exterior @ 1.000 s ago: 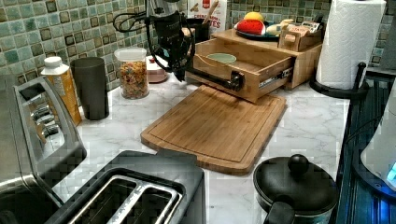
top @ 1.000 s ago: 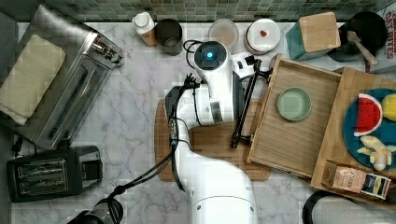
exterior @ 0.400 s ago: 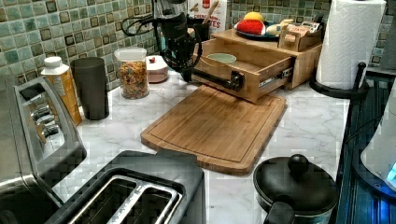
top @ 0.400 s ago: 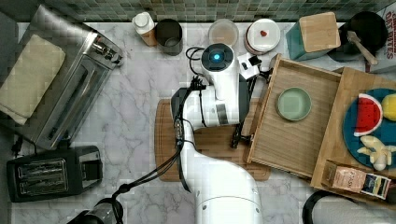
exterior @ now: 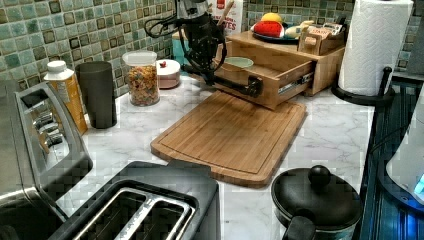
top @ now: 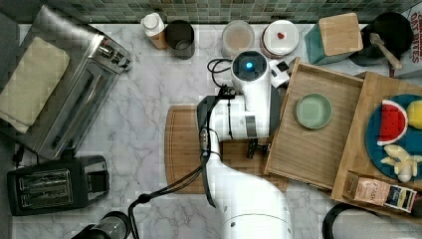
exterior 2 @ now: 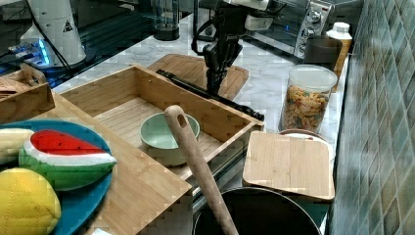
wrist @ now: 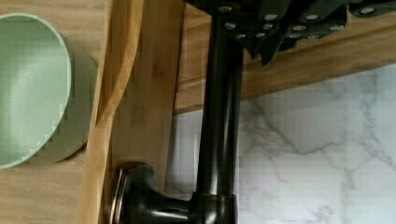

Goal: Close the drawer.

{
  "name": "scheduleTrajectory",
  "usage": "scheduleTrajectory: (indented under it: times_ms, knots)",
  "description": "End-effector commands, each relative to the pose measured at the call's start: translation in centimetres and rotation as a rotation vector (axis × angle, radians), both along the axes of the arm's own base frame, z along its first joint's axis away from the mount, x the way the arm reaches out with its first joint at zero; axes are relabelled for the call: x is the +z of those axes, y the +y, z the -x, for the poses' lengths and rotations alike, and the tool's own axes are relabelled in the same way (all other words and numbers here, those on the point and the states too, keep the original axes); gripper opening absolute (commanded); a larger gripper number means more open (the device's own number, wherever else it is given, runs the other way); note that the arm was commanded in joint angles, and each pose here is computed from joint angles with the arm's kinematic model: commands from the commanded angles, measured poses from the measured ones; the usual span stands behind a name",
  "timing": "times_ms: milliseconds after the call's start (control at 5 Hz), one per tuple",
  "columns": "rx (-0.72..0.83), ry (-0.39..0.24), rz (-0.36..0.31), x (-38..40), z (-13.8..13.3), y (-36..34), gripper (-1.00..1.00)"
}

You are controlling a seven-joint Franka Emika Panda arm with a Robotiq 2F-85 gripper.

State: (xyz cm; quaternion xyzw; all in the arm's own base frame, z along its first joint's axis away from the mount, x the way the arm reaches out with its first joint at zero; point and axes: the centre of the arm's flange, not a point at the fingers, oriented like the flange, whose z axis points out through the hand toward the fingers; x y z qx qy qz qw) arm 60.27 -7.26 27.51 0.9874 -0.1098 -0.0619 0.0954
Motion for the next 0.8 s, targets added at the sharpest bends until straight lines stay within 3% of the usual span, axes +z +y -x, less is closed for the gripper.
scheduleTrajectory:
  times_ms: [200, 800]
  knots:
    - [-0.193, -0.07, 0.076, 6.6, 5.9, -19.0, -1.0]
    - [-0.172, -0.007, 0.176, 5.1, 10.8, -29.9, -1.0]
